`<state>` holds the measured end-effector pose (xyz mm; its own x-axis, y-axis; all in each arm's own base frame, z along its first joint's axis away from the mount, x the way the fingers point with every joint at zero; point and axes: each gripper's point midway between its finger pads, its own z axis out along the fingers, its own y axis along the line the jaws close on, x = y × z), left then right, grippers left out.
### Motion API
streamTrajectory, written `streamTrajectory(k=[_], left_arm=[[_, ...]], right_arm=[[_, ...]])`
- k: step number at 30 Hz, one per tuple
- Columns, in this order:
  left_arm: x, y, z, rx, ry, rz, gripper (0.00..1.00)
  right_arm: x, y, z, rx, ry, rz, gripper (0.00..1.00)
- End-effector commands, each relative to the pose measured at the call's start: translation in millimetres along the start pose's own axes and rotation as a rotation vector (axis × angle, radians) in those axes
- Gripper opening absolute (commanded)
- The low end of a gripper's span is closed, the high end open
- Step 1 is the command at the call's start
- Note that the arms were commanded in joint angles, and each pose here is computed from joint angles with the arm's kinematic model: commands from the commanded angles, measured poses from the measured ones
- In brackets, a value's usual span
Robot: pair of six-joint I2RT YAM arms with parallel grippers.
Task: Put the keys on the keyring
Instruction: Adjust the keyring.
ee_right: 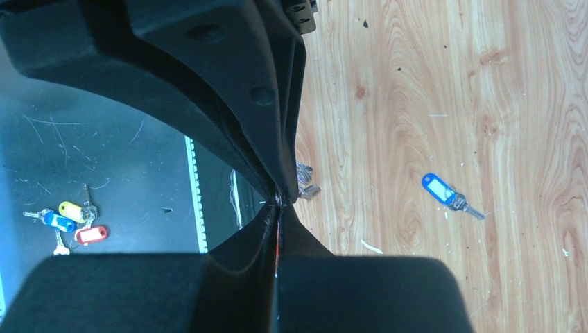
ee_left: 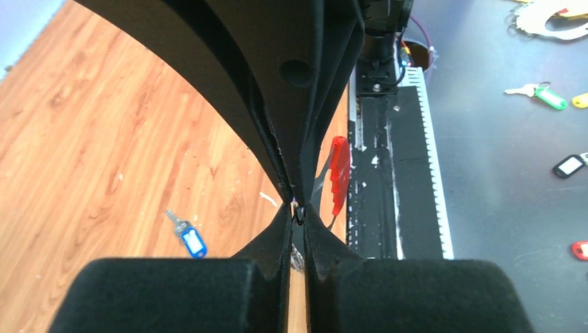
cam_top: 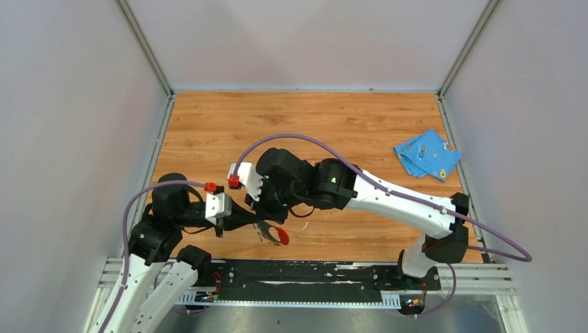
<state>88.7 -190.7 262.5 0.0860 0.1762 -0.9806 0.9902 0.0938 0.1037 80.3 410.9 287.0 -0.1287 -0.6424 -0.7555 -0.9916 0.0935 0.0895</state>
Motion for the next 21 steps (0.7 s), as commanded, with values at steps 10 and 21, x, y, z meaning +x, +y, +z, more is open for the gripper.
streamTrajectory(k=[10, 21], left_arm=[[-28, -10, -2, 0.065, -0.082, 0.122, 0.00], [-48, -12, -6, 0.069, -0.111, 0.216, 0.00]], right_arm=[[-16, 25, -26, -0.129, -0.222, -0.037, 0.42], [-7, 2, -60, -0.048, -0.361, -0.030, 0.58]])
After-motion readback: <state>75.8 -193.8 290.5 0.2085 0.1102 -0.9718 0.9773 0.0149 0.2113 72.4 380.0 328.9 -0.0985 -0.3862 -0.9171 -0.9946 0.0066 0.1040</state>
